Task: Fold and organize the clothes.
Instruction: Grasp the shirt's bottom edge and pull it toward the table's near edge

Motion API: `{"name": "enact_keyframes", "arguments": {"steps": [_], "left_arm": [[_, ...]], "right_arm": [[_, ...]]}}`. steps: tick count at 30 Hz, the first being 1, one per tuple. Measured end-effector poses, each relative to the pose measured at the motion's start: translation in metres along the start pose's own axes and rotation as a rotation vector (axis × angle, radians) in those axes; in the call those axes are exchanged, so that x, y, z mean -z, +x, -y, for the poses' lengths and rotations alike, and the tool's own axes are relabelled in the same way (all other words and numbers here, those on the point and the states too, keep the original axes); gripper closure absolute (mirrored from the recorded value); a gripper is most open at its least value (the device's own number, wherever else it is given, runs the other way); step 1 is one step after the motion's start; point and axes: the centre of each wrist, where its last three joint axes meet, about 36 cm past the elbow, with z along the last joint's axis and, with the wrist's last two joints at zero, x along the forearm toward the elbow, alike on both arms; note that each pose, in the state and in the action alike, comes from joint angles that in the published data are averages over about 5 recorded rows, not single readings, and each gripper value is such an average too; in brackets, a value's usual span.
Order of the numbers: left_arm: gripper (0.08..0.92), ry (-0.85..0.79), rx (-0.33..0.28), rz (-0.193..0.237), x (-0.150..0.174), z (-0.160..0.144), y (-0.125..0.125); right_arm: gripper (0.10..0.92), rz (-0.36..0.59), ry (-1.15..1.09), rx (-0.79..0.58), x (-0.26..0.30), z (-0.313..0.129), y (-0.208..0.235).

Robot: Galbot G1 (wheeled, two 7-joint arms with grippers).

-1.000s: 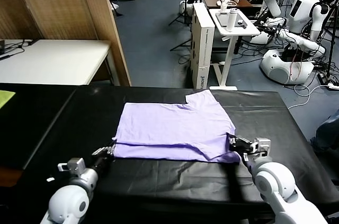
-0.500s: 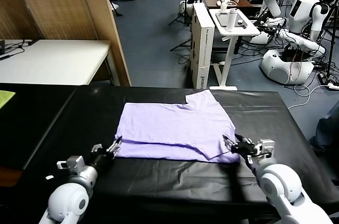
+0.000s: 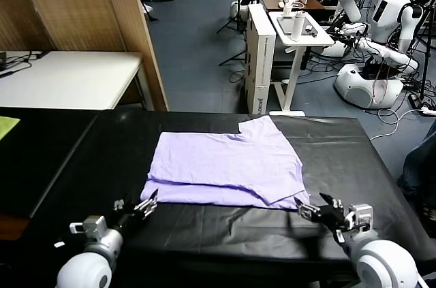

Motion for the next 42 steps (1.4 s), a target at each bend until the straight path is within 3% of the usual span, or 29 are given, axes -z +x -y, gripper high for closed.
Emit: {"name": "enact_keyframes", "arguments": {"steps": [4,6,13,16,27,38,42], "left_arm": [[0.186,0.003,0.002,-0.012,-0.004,-0.001,0.001],[0.297,0.004,0.002,-0.019,-0.006,-0.001,0.001],[0.722,0.0,0.005,-0.032,-0.011,-0.003,0.002],[0.828,-0.004,0.005,-0.039,-0.012,-0.003,0.005],[0.849,-0.04,0.041,-0.081,-0.004,-0.002,0.039],[0.849,-0.095,0.068,-0.163,-0.01,-0.002,0.088],[0.849,-0.097,0.083,-0.177,-0.01,-0.001,0.095]], "right_arm": [[0.342,-0.013,0.007,0.007,-0.004,-0.002,-0.002],[0.417,-0.016,0.009,0.011,-0.006,-0.003,-0.003],[0.822,-0.027,0.018,0.012,-0.008,-0.008,0.002],[0.881,-0.046,0.027,-0.007,-0.007,-0.01,0.008],[0.883,-0.088,0.064,-0.045,0.0,-0.033,0.052],[0.873,-0.127,0.064,-0.013,-0.007,-0.048,0.073],[0.725,-0.133,0.068,-0.004,-0.007,-0.051,0.079]]}}
